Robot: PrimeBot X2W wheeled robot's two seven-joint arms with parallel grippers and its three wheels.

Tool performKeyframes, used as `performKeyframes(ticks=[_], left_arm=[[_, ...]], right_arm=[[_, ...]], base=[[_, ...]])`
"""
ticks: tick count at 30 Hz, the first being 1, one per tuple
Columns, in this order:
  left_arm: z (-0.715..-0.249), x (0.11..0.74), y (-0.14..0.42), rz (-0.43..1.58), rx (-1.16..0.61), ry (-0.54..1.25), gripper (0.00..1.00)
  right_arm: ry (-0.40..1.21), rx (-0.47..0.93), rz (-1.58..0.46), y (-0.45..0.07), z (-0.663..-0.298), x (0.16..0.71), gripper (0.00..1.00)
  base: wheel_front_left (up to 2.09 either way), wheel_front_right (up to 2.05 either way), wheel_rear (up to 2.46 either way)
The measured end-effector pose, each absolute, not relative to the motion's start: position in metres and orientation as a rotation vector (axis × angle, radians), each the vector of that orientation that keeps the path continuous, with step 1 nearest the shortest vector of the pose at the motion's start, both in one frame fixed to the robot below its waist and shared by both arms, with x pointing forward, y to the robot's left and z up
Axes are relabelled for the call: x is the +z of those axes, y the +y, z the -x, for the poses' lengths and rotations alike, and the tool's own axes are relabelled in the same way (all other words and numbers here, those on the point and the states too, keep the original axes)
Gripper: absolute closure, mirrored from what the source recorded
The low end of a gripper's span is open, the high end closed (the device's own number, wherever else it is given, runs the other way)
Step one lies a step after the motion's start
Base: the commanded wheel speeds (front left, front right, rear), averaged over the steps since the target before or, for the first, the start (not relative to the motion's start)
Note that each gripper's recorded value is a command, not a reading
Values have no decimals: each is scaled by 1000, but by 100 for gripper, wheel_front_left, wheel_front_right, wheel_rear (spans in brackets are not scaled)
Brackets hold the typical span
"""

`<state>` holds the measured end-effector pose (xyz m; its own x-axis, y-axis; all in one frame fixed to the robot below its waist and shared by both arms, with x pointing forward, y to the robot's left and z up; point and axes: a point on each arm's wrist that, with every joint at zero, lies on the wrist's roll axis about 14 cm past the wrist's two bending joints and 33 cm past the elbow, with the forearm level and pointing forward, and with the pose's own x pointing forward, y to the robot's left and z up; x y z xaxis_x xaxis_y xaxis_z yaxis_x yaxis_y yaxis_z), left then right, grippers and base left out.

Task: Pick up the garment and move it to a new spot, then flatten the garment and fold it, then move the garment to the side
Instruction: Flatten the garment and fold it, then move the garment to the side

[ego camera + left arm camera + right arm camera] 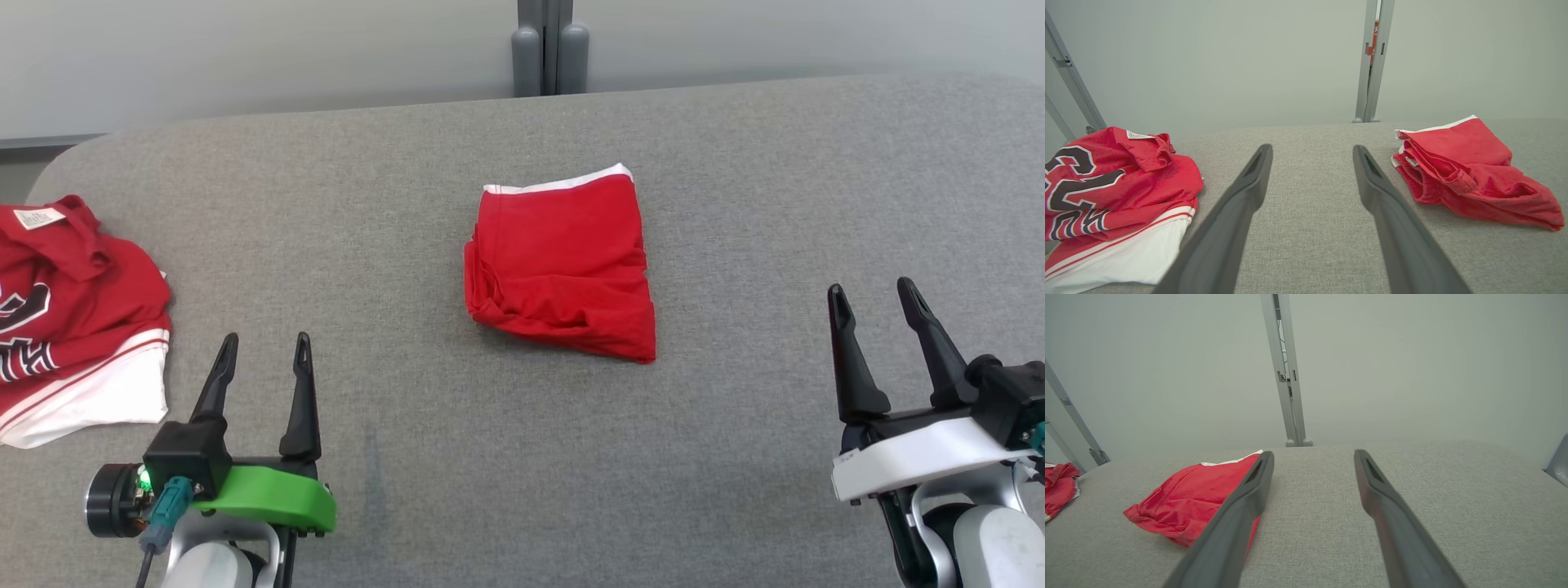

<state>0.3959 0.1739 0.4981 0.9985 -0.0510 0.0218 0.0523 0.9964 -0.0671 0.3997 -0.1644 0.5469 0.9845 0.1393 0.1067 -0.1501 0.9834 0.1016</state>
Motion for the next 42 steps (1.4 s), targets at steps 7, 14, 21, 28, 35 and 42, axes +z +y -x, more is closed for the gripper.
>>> performKeyframes(ticks=[7, 14, 21, 28, 35, 42], left_arm=[[-394, 499, 174, 64, -55, -22, 0], [-395, 499, 174, 67, -53, -24, 0], [-396, 499, 176, 67, -48, -26, 0], [-411, 508, 179, 60, -44, -62, 0], [-428, 507, 186, 77, -7, -75, 0], [-430, 500, 207, 73, 63, -63, 0]], right_arm=[[-89, 141, -114, -165, -396, 545, 0], [-88, 133, -117, -167, -396, 544, 0], [-72, 135, -111, -166, -399, 539, 0], [-12, 176, -88, -158, -421, 520, 0], [86, 280, -113, -122, -460, 484, 0], [205, 398, -161, -69, -493, 437, 0]], base=[[0, 0, 0], [0, 0, 0], [0, 0, 0], [0, 0, 0], [0, 0, 0], [0, 0, 0]])
